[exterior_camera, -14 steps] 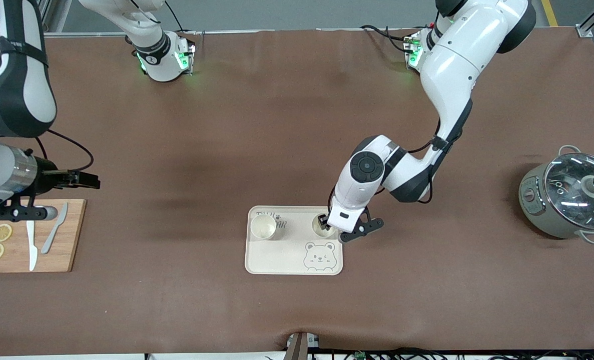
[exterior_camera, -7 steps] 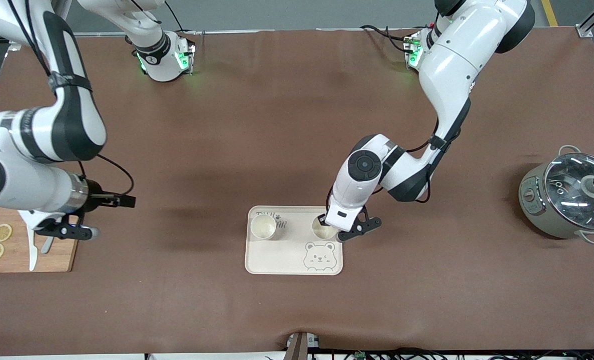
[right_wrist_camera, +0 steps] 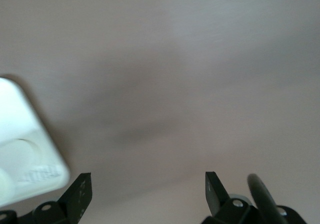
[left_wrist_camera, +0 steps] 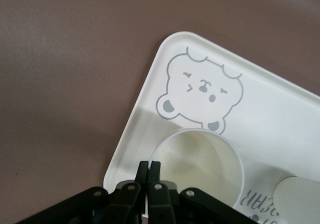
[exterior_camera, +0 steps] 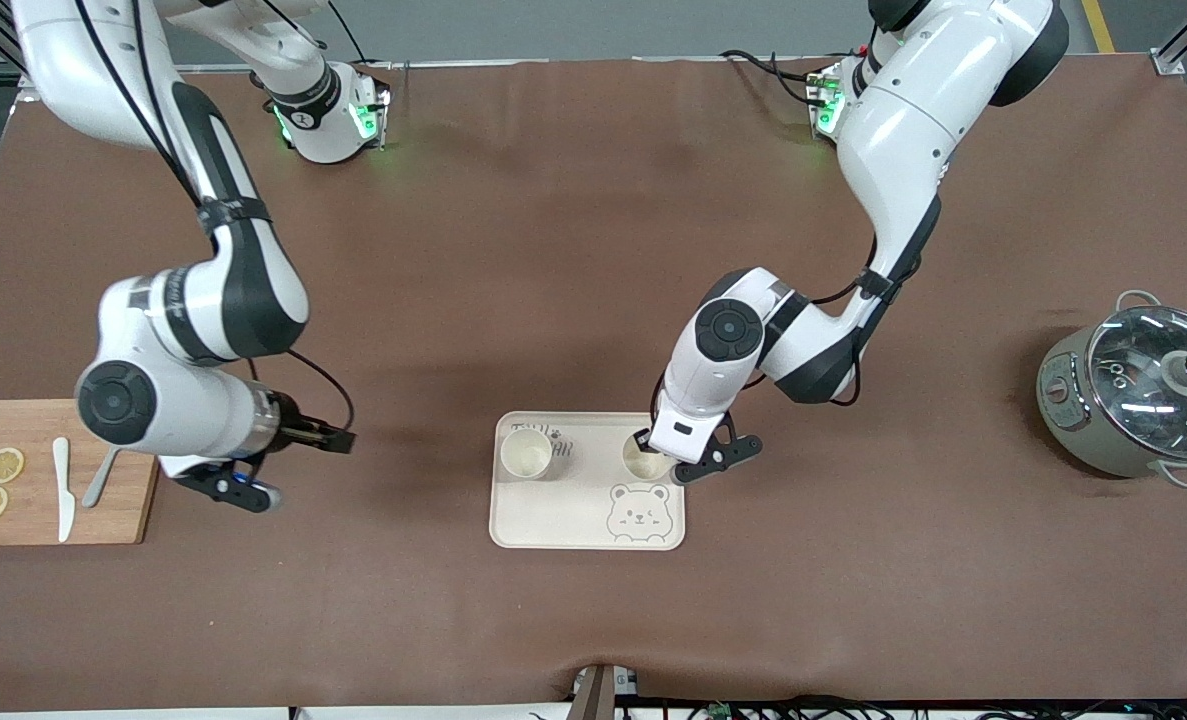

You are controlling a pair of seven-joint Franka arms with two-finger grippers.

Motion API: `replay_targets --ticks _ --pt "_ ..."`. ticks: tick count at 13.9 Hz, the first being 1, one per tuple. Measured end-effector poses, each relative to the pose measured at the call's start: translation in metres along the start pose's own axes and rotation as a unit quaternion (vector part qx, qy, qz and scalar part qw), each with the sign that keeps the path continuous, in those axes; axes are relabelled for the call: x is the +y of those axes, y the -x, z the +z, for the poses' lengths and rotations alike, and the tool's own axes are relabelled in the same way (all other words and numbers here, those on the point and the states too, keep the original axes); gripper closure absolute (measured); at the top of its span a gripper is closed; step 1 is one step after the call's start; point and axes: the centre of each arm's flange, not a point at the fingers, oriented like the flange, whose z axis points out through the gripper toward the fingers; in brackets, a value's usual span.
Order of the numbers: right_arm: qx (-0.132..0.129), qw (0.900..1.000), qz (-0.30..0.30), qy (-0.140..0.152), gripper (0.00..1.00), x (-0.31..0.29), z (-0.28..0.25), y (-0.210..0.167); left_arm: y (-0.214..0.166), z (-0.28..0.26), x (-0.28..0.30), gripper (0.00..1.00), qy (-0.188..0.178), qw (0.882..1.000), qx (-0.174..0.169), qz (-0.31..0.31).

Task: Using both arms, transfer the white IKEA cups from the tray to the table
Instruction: 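Grasp the other cup with the right gripper while the left gripper lifts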

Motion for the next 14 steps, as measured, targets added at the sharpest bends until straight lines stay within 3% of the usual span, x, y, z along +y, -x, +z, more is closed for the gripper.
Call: replay_targets --ticks 2,4,10,14 --pt "-0.002 0.998 0.027 -0.049 0.00 -0.030 0.017 0.004 -0.006 -0.014 0.004 0.97 0.008 1.000 0.010 0.002" --pt "-0.008 0.996 0.051 -0.070 0.00 -0.050 0.025 0.013 -0.012 -0.032 0.005 0.97 0.013 1.000 0.020 0.002" --pt "0.020 0.991 0.094 -0.094 0.00 -0.117 0.052 0.051 -0.075 -0.111 -0.033 0.97 0.000 0.998 0.059 -0.025" --pt "0.012 0.990 0.110 -0.084 0.00 -0.151 0.103 0.079 -0.126 -0.168 -0.089 0.97 -0.034 0.995 0.075 -0.057"
